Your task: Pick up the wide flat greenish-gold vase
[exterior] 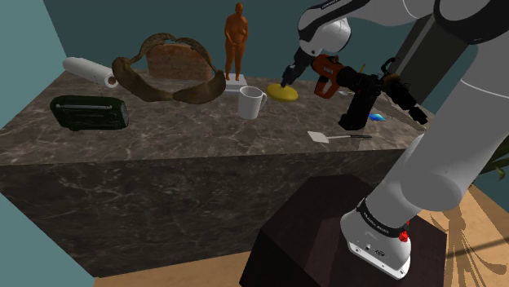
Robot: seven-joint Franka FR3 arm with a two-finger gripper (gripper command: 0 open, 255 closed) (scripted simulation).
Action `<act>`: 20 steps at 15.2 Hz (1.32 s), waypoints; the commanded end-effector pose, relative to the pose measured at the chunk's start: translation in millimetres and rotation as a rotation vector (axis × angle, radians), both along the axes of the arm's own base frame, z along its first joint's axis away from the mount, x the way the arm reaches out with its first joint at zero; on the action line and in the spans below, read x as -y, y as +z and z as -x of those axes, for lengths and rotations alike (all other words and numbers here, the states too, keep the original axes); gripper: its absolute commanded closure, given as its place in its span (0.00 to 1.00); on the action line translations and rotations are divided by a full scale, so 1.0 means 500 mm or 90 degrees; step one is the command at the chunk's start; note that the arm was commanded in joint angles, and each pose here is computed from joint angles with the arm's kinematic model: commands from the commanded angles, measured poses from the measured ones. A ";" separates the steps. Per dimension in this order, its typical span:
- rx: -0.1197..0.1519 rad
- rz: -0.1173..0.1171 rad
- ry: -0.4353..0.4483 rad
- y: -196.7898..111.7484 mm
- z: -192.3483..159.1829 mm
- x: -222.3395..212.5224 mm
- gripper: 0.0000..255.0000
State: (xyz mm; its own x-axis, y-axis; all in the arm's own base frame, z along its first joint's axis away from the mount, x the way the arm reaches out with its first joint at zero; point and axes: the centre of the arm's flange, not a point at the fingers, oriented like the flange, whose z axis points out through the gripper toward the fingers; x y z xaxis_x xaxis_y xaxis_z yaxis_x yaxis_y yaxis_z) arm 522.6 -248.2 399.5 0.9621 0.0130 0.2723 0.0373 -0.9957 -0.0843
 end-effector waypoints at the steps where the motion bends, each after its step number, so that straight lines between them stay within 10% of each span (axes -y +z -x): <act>1: 0.000 0.000 0.000 -0.002 0.000 0.000 1.00; 20: 0.000 0.000 0.000 0.114 0.000 0.001 1.00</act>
State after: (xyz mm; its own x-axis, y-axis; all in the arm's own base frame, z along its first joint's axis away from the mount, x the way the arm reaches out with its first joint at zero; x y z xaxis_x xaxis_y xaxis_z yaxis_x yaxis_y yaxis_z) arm 522.4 -249.2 449.4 0.9620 0.0131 0.2726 0.0374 -0.9958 -0.0842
